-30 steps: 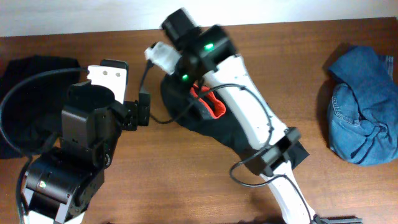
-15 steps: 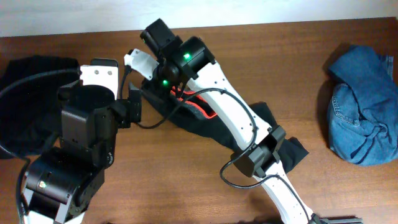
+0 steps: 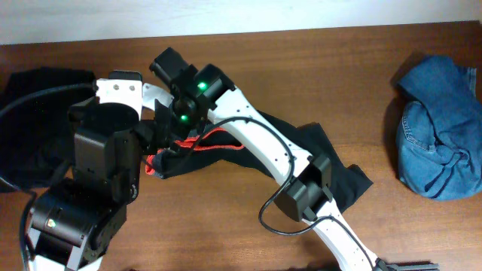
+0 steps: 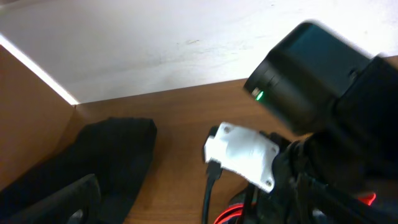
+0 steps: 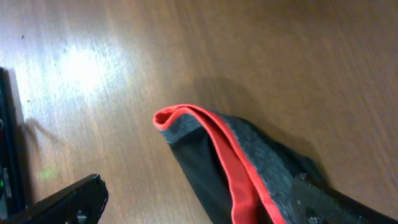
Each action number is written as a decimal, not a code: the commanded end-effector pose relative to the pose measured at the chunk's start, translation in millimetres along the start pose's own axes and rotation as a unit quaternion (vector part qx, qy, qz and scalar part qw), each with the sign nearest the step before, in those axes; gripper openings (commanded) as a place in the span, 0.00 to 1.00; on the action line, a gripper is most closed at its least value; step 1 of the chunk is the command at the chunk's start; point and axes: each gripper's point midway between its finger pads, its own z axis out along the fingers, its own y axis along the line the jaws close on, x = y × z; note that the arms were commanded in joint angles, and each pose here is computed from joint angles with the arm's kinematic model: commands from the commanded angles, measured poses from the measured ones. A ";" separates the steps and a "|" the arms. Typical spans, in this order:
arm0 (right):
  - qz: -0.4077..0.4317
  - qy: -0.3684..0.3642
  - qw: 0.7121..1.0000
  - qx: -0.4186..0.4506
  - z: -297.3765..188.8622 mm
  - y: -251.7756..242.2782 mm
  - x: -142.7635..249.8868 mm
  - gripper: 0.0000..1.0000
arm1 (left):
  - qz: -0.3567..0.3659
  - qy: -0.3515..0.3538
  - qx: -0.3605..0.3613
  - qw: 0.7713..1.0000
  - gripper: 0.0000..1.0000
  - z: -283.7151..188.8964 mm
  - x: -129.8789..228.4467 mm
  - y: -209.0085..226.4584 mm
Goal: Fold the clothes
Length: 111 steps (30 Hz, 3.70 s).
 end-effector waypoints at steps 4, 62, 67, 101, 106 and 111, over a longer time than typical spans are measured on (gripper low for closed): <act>0.128 -0.067 0.984 0.105 -118.1 -66.2 0.8 0.99 | -0.017 -0.017 0.020 1.000 0.99 -11.3 -6.3 -1.4; 0.545 -0.063 0.791 0.272 -341.2 -230.6 273.1 0.99 | 0.199 0.248 0.230 0.920 0.53 157.5 173.5 -279.2; 0.545 -0.063 0.791 0.272 -341.2 -230.6 273.1 0.99 | 0.201 0.262 0.239 0.913 0.52 159.1 184.6 -284.2; 0.545 -0.063 0.791 0.272 -341.2 -230.6 273.1 0.99 | 0.206 0.280 0.242 0.906 0.34 176.8 210.4 -297.6; 0.545 -0.063 0.791 0.272 -341.2 -230.6 273.1 0.99 | 0.211 0.291 0.239 0.902 0.33 181.6 221.4 -299.5; 0.545 -0.063 0.791 0.272 -341.2 -230.6 273.1 0.99 | 0.214 0.293 0.235 0.902 0.15 183.6 224.1 -298.9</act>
